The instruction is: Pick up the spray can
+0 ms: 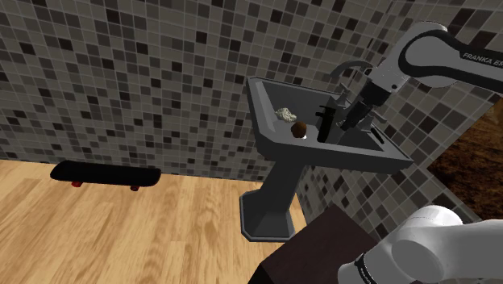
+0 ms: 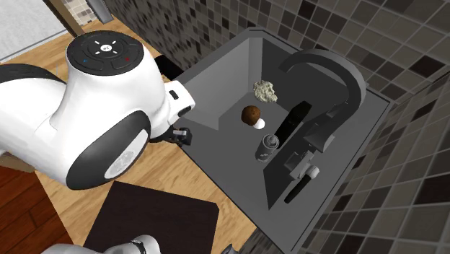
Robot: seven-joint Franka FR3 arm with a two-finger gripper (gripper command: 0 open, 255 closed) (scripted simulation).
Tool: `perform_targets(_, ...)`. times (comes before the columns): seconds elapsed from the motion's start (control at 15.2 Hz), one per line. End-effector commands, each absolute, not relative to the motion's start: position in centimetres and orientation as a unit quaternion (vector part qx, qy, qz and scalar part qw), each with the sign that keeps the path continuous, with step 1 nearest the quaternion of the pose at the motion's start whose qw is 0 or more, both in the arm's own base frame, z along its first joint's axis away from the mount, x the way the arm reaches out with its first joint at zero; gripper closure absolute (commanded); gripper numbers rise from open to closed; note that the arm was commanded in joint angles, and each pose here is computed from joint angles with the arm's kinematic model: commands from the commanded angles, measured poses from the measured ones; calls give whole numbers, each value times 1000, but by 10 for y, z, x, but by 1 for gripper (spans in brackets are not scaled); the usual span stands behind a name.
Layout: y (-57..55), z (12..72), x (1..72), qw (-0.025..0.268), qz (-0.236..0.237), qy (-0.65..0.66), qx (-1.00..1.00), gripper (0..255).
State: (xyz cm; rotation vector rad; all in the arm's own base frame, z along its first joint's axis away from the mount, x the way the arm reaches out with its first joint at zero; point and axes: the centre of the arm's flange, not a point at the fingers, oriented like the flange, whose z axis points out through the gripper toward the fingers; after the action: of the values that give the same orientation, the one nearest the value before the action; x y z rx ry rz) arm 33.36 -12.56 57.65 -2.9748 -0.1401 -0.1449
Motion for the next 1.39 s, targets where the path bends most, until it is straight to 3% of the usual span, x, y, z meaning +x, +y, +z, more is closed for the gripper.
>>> perform_targets(0.0, -151, 569, 341, 81, -55, -42, -994, 0)
perform_targets(1.32, -391, 476, 401, 98, -114, 3, -989, 0)
